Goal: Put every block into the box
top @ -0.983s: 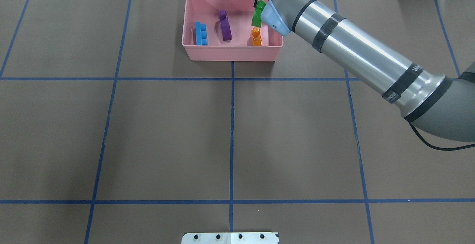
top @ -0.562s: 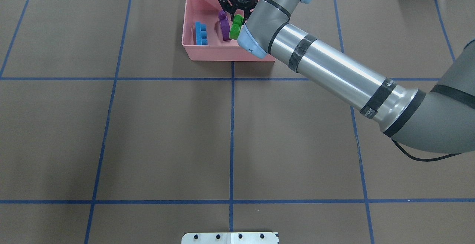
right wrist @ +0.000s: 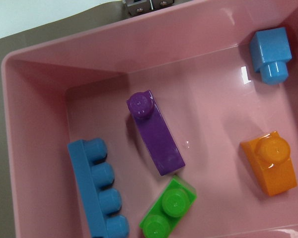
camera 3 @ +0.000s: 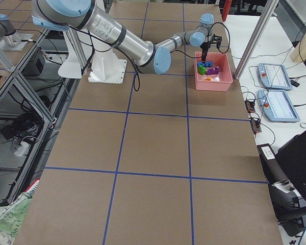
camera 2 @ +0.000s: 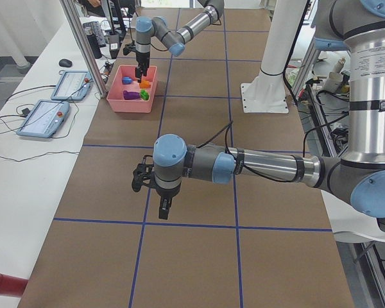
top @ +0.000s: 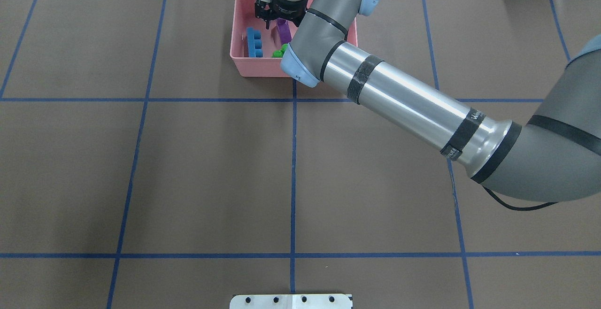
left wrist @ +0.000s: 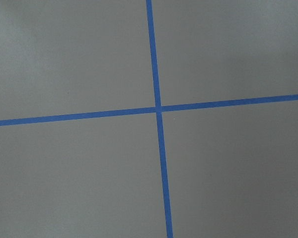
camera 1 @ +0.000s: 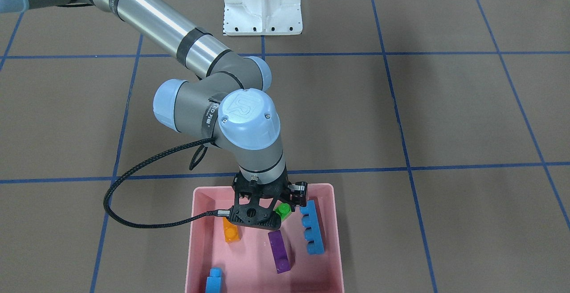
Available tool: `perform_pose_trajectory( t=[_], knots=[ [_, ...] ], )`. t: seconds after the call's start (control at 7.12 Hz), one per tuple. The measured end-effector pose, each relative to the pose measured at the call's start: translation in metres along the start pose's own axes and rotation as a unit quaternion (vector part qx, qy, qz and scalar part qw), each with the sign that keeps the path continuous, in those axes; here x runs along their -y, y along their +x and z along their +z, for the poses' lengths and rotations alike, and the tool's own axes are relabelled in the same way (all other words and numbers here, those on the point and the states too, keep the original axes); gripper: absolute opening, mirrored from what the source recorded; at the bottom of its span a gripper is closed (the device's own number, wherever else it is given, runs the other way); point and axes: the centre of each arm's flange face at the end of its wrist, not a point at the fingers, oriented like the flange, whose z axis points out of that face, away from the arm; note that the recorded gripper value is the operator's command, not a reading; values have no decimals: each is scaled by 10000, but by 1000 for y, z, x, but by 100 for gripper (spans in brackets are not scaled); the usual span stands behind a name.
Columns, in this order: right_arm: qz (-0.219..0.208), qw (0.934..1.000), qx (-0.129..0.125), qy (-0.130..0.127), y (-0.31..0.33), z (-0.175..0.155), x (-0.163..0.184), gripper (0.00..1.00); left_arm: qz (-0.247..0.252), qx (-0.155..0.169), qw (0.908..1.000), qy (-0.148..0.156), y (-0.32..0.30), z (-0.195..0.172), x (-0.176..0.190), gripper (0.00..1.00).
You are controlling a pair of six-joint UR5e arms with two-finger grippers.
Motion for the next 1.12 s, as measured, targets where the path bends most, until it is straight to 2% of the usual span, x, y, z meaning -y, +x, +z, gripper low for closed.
perform_pose_trajectory(
  t=[0.28,0.56,0.84,1.12],
  knots=[
    [16,10000,-32,30,9,-8,15,99,-4,2,10000,-4,-1,1,0,100],
    [-18,9997,-195,-129,42,-27,47,99,-30,6,10000,-34,-3,3,-2,100],
    [-376,9977,-488,-277,138,-54,71,99,-131,10,9998,-167,-18,18,-11,100],
    [-961,9918,-672,-501,254,-61,100,99,-98,4,9999,-143,-24,24,-12,100]
  ],
)
